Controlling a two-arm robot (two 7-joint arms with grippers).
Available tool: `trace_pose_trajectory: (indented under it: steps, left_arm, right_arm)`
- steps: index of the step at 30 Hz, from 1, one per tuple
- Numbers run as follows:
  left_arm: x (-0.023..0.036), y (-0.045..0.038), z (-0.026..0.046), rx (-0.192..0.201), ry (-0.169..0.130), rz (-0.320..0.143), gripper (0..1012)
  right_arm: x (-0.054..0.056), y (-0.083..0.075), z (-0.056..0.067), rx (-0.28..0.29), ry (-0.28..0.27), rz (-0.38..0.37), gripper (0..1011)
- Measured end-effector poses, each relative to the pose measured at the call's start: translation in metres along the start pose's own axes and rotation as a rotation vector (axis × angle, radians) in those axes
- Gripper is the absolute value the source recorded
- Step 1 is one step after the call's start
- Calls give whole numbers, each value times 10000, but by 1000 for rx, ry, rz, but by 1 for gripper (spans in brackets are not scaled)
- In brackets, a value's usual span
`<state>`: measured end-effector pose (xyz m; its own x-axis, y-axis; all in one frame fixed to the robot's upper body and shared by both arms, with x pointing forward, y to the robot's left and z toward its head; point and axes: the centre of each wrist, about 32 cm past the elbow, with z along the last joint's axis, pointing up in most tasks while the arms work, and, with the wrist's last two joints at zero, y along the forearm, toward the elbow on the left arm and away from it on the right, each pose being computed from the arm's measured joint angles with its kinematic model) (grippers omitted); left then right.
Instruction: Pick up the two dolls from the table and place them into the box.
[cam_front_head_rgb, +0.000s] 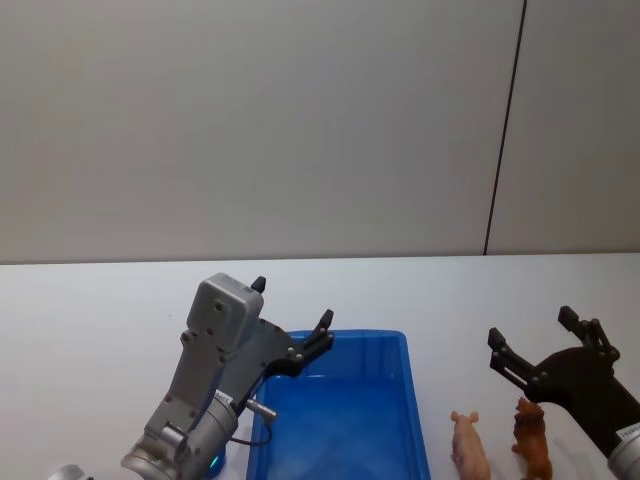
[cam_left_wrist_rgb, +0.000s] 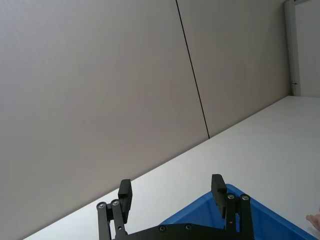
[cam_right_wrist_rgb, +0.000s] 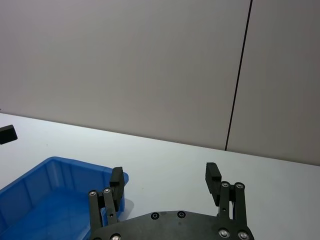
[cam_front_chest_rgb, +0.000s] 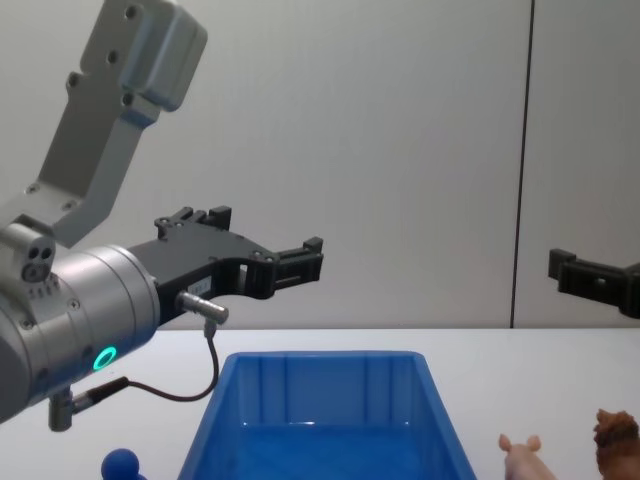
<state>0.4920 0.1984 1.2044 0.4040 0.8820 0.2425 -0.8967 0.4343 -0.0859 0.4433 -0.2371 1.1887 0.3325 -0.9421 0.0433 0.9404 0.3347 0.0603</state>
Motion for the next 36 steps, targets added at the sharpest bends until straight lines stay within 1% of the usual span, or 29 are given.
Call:
trace_pose_trajectory:
  steps: [36]
  left_arm:
    - [0, 0, 0, 0, 0, 0, 1001]
  right_arm:
    - [0, 0, 0, 0, 0, 0, 1001]
